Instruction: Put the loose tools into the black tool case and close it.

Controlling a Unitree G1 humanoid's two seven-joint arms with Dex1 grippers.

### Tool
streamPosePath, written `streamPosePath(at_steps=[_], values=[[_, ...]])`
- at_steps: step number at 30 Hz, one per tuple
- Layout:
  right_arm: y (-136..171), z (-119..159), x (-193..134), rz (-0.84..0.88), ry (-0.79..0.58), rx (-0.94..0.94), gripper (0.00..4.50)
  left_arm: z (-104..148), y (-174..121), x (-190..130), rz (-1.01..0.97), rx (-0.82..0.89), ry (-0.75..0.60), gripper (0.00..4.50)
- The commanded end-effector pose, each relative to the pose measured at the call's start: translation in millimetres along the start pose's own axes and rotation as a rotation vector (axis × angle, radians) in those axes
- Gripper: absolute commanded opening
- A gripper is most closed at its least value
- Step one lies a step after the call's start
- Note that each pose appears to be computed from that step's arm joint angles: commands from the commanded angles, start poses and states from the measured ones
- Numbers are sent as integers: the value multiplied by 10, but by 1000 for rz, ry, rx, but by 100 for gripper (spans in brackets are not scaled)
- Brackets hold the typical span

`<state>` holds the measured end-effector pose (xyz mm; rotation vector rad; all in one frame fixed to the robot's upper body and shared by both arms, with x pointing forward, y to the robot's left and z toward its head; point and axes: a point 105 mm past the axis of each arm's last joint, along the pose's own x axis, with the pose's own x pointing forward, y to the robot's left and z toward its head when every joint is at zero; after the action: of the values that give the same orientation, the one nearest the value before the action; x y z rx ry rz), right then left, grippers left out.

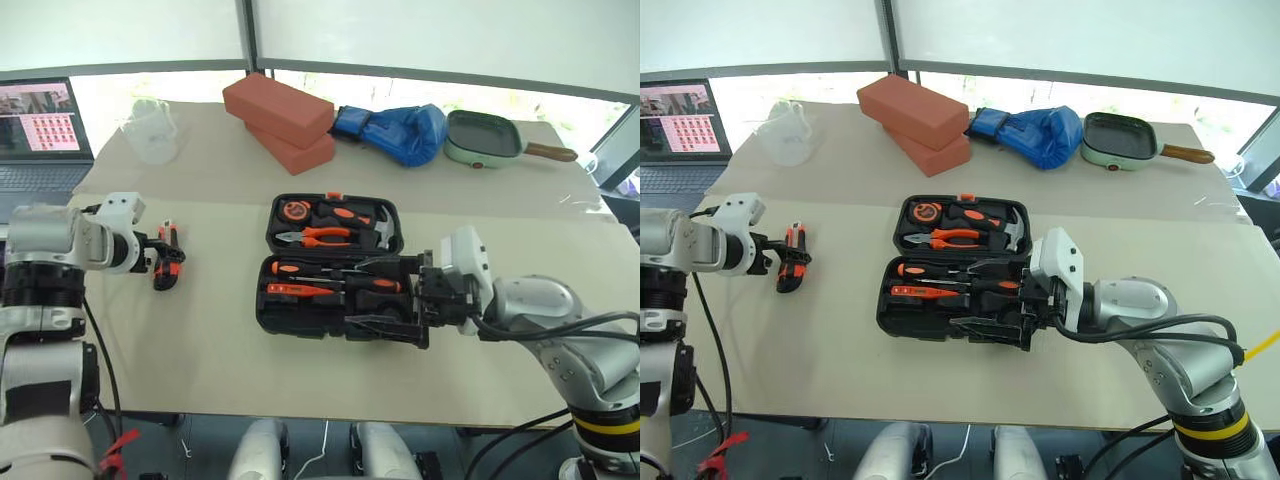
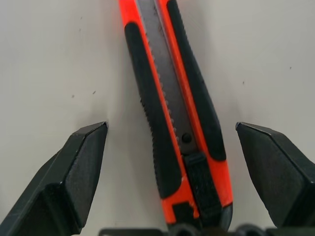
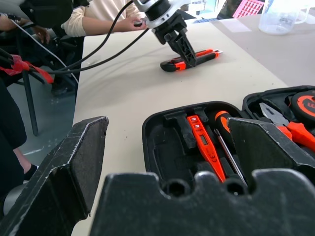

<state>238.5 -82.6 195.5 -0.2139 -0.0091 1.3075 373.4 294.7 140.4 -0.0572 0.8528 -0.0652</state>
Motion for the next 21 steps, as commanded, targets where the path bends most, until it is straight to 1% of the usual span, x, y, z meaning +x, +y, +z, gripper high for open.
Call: streamPosePath(at_steps=[1, 2, 3, 5, 6, 7, 8, 10, 11, 12, 14, 15, 16, 17, 19, 21], values=[[48, 124, -4, -6, -31, -52, 450, -13, -23, 119, -13, 16, 9, 379], [50, 128, -3, -5, -31, -54, 450, -12, -17, 134, -15, 14, 8, 335], [51, 132, -5, -5, -30, -56, 450, -10, -5, 144, -18, 5, 7, 307], [48, 138, -13, -7, -27, -61, 450, 3, 42, 144, -11, -8, -2, 226], [44, 140, -19, -9, -24, -64, 450, 8, 65, 139, -8, -12, -5, 202], [44, 144, -29, -10, -22, -65, 450, 11, 102, 128, -3, -18, -10, 168], [45, 146, -38, -10, -19, -66, 450, 14, 132, 118, 0, -22, -16, 159], [45, 143, -57, -13, -12, -66, 450, 23, 178, 98, 0, -20, -29, 159], [45, 140, -68, -15, -7, -66, 450, 75, 185, 80, -6, -1, -60, 159], [46, 140, -81, -18, -3, -67, 450, 227, 126, 27, -54, 51, -144, 159], [42, 139, -115, -27, 7, -64, 450, 575, -90, -182, -176, 183, -322, 159], [35, 139, -132, -30, 10, -63, 450, 664, -167, -250, -212, 226, -367, 159], [30, 140, -153, -34, 15, -59, 450, 761, -335, -359, -280, 309, -410, 159], [31, 139, -173, -37, 21, -55, 450, 803, -568, -483, -368, 434, -435, 159], [32, 126, -201, -40, 41, -54, 450, 728, -1052, -703, -556, 711, -460, 159], [28, 107, -215, -42, 58, -60, 450, 605, -1323, -827, -668, 886, -473, 159]])
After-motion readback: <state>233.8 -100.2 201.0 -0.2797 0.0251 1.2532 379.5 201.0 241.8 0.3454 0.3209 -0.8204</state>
